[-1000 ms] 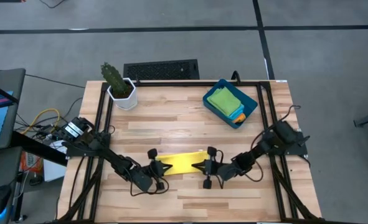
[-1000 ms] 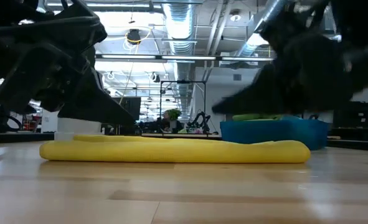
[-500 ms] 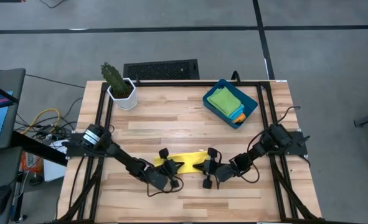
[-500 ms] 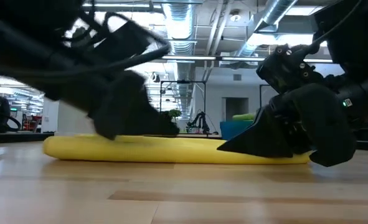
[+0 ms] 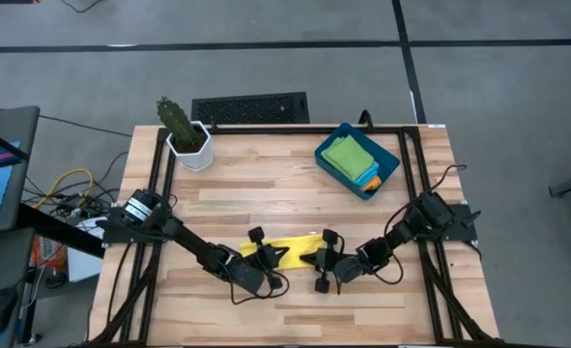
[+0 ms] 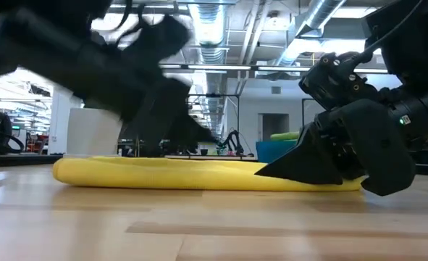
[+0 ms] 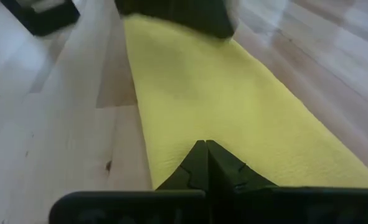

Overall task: Fold microfiber towels
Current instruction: Fold the yellow microfiber towel

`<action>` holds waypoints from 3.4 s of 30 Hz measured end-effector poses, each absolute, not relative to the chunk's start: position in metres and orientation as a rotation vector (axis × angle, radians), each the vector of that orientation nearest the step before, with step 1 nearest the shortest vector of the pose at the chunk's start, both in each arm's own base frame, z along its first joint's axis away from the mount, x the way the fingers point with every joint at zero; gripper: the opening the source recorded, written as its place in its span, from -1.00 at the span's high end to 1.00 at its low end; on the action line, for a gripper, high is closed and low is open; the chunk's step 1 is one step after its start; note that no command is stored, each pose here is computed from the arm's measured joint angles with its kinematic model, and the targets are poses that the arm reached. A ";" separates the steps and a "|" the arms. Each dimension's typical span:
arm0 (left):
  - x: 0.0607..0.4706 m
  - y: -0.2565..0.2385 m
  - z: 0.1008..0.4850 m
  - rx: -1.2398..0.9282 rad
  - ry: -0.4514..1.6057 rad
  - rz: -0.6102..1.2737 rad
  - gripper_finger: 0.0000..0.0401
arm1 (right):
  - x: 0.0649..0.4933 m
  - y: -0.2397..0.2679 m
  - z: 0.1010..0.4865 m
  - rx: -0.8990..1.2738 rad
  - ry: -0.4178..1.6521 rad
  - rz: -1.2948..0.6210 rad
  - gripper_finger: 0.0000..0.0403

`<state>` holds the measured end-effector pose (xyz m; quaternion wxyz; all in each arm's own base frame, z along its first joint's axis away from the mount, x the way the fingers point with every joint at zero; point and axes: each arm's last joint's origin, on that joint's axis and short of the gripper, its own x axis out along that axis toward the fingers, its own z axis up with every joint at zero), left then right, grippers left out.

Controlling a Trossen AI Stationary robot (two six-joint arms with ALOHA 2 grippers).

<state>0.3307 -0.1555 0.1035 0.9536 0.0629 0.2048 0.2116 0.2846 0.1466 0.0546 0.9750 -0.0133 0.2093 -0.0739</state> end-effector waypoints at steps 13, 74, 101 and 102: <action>0.341 -0.106 0.092 0.028 0.494 0.515 1.00 | 0.287 0.143 0.056 -0.017 0.409 -0.163 0.92; 0.279 -0.129 0.081 0.071 0.690 0.656 1.00 | 0.313 0.136 0.060 -0.023 0.401 -0.099 0.93; 0.352 -0.173 0.092 -0.013 0.453 0.515 1.00 | 0.294 0.144 0.075 -0.036 0.392 -0.181 0.94; 0.354 -0.174 0.091 -0.009 0.467 0.530 1.00 | 0.293 0.145 0.075 -0.042 0.393 -0.189 0.94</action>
